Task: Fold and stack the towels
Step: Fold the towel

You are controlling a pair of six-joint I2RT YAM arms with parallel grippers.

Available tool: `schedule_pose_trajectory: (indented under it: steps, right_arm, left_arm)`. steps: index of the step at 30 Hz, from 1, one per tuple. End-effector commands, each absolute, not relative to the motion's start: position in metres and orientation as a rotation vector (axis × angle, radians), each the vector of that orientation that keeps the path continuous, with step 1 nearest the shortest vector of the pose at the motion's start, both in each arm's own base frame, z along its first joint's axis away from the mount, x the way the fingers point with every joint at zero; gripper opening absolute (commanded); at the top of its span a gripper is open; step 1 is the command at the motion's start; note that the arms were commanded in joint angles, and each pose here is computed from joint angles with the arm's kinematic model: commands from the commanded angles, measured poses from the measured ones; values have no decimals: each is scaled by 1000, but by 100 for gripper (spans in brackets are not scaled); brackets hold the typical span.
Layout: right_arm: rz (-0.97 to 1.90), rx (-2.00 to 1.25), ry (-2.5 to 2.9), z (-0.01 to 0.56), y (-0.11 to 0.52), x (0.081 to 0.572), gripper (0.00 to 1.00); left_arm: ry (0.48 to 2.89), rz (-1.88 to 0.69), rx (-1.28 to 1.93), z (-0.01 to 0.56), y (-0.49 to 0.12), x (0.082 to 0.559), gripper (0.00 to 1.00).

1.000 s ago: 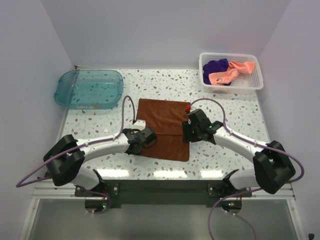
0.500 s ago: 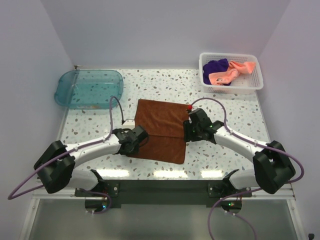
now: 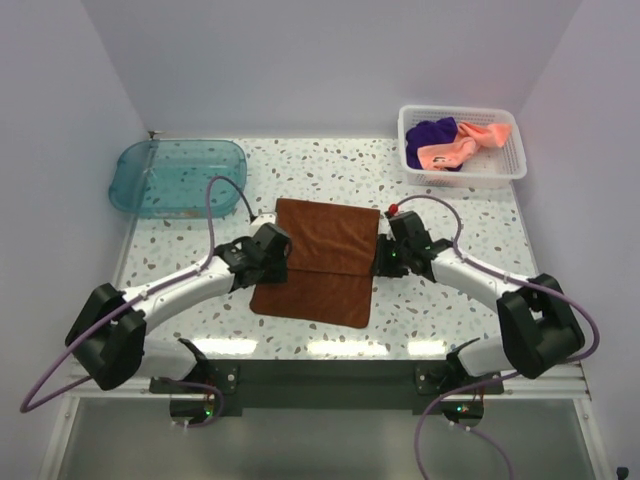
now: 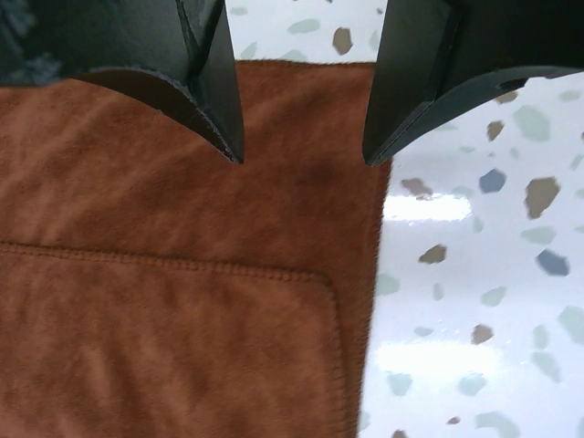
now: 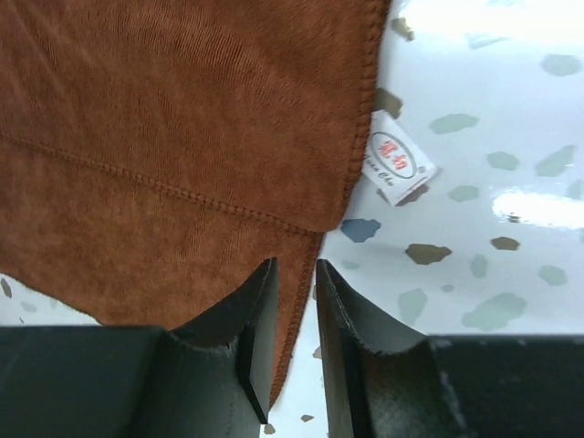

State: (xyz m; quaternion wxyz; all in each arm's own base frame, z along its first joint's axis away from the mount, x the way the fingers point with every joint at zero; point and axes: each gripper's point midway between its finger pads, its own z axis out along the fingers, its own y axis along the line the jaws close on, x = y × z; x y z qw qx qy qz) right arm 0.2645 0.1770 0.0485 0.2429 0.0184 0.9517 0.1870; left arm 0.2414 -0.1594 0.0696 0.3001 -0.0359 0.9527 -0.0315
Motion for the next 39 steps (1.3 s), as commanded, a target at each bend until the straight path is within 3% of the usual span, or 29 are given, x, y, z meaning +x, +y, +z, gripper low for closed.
schedule_pose_trajectory:
  steps: [1,7,17,25,29,39]
  right_arm:
    - [629,-24,2573,63,206,269,27]
    - [644,-99,2708,35,220,241,28]
    - [376,-41,2856,-10,170,237,30]
    - [344,-82,2784,27,149,252,34]
    - [456,-94,2714,55,160,258,42]
    - [455,132,2621,61,144,301,41]
  left_arm:
    - [2485,-192,-43,74,-186,263,58]
    - [2545,-213,-80,48,-185,250,58]
    - [2555,-336,-189,43,-194,239,60]
    - [2492,-364,-213,62,-195,248,63]
    - [2480,-370,-216,63,-197,256,63]
    - [2463,-338,-211,60,-205,289,58]
